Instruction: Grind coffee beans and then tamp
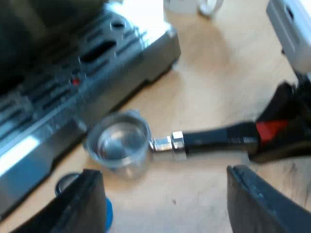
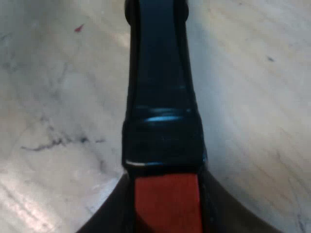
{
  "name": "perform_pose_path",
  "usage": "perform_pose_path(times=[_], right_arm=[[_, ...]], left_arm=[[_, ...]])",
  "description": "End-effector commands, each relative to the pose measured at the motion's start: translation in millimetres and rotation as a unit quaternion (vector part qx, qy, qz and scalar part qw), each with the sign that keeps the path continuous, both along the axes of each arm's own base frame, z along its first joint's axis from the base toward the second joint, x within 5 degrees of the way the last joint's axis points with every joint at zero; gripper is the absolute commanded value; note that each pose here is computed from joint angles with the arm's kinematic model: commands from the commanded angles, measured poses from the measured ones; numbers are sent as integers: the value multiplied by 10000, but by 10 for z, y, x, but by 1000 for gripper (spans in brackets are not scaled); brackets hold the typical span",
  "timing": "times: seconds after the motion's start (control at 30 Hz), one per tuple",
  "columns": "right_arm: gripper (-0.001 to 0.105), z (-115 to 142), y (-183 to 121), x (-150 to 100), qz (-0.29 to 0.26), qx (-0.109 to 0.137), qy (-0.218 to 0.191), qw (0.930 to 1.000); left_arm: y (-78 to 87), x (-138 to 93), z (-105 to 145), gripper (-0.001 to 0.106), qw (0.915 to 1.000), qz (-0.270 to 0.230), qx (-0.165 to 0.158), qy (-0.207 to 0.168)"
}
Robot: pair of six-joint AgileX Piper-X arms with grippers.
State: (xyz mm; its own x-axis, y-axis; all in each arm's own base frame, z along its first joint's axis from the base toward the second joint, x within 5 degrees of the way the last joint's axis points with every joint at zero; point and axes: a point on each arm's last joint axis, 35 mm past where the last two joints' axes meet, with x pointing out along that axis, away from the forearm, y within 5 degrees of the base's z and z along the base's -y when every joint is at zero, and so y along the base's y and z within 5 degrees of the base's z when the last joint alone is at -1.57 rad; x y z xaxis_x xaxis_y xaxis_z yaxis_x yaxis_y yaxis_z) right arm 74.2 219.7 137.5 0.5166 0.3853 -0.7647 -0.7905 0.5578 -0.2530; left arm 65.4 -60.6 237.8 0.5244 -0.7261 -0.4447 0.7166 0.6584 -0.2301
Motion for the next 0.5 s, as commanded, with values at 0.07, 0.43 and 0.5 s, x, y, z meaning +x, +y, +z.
perform_pose_path(times=[0.07, 0.43, 0.5], right_arm=[[0, 76, 44, 68, -77, 326, 38, 9994], [0, 58, 19, 60, -61, 170, 70, 9998], [0, 34, -15, 50, -64, -21, 126, 9999]], left_arm=[[-46, 63, -52, 56, 9996, 44, 183, 186], [-86, 113, -79, 56, 9992, 10, 246, 300], [-86, 113, -79, 56, 9992, 10, 246, 300]])
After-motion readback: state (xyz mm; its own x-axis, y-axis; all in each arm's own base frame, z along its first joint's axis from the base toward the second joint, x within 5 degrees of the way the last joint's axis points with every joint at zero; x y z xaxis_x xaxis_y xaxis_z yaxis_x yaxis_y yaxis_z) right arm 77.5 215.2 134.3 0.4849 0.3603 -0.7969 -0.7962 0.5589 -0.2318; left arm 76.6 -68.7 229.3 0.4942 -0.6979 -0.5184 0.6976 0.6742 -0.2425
